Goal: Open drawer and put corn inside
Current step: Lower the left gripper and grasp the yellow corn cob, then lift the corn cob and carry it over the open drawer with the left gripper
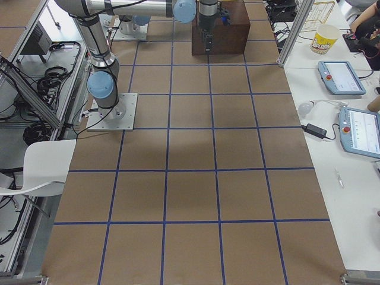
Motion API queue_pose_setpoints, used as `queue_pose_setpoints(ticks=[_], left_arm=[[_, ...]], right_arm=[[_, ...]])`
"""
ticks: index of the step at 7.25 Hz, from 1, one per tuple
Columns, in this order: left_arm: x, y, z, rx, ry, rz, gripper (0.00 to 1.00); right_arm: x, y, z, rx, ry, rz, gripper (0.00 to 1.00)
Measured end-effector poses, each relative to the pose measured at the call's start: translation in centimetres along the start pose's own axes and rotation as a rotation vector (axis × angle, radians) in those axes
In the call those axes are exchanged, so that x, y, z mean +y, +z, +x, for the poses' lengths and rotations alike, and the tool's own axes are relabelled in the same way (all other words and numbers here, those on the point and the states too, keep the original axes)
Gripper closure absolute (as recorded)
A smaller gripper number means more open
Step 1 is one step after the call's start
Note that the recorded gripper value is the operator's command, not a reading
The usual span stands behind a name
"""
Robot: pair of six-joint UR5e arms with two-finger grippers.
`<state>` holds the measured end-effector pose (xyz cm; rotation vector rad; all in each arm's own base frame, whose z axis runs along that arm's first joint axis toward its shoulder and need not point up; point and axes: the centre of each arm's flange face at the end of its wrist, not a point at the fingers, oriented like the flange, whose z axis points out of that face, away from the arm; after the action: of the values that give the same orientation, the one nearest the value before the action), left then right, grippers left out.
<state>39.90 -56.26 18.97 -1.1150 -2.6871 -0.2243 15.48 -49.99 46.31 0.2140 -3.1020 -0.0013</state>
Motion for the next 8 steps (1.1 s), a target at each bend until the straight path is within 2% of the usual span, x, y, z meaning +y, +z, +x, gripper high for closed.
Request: queue_pose_setpoints(ticks=[3,6,8], left_arm=[[-0.3,-2.9,0.5,-0.051,-0.03,-0.002,1.0],[-1.6,-8.7,2.2,-0.141,-0.173,0.008,1.0],[-4.0,-12.3,5.0,-0.171,-0.294,0.027,1.0]], right_arm=[[0.0,0.0,-0.1,0.0,-0.002,0.001,0.0],[0.0,0.0,-0.1,0.0,-0.002,0.001,0.0],[0.0,0.0,-0.1,0.0,-0.002,0.001,0.0]])
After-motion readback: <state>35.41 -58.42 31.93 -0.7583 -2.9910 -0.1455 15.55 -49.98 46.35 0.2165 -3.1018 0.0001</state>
